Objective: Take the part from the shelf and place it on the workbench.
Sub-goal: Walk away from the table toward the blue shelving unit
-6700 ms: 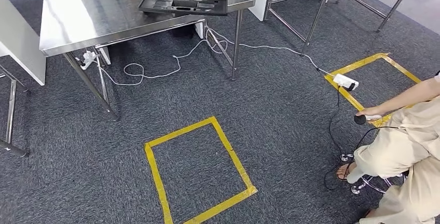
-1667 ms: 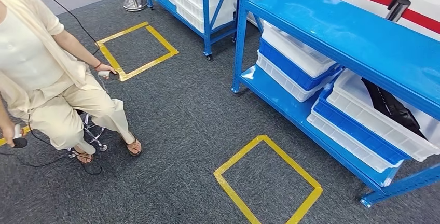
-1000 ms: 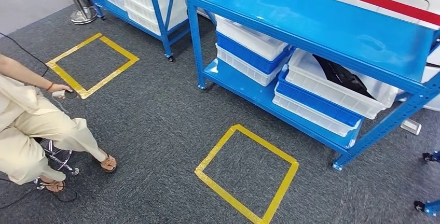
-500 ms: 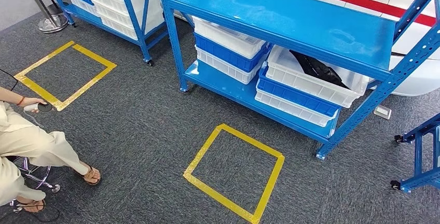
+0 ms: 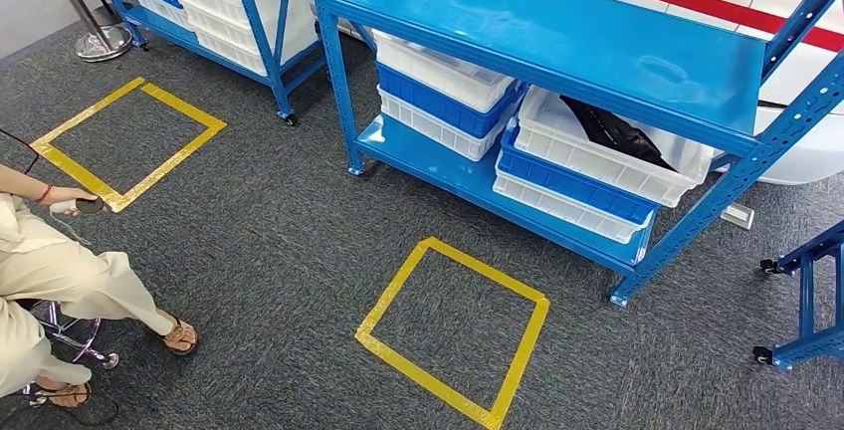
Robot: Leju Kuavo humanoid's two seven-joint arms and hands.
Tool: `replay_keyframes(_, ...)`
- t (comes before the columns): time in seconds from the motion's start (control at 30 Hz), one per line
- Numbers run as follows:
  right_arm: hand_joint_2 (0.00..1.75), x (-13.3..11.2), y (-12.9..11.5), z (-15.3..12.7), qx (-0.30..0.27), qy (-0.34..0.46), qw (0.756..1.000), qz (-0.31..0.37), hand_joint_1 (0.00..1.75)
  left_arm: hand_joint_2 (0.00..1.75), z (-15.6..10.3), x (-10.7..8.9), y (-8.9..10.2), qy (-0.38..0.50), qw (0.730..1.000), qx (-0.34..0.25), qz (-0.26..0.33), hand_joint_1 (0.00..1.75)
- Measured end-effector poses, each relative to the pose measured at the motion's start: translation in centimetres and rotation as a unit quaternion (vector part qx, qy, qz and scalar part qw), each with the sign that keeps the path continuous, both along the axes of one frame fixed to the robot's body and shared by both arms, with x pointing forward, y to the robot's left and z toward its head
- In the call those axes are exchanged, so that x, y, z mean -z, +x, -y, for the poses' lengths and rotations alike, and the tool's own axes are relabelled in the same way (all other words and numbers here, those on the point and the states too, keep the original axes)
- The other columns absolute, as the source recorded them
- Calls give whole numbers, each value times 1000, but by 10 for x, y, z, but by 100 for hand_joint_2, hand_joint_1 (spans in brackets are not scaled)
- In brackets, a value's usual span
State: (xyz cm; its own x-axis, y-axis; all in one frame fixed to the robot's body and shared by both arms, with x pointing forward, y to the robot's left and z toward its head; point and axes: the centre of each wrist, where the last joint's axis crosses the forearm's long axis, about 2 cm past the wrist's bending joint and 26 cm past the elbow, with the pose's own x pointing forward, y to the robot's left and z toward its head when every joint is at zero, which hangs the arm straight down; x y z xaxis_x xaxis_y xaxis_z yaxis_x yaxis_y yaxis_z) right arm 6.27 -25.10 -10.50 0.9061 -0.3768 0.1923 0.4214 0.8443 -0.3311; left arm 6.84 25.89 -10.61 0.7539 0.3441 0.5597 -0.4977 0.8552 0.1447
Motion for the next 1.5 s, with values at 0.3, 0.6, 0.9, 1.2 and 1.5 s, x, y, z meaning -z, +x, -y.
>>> replay_keyframes(0.3, 0, 0, 0, 0, -1, 0, 1000, 0, 0, 0, 0, 0, 0, 5, 1000, 1, 7, 0)
replay_keyframes(0.6, 0, 0, 1, 0, 0, -3, 1000, -1, 0, 0, 2, 0, 0, -2, 1000, 1, 16, 0)
replay_keyframes(0.9, 0, 0, -2, 1, 1, -3, 1000, -5, 0, 0, 0, 0, -1, 0, 1000, 1, 16, 0)
replay_keyframes(1.2, 0, 0, -1, 2, 2, -3, 1000, -5, 0, 0, 2, 0, 0, 0, 1000, 1, 17, 0)
replay_keyframes(1.5, 0, 0, -3, -6, 1, 3, 1000, -5, 0, 0, -2, 0, 0, 6, 1000, 0, 16, 0)
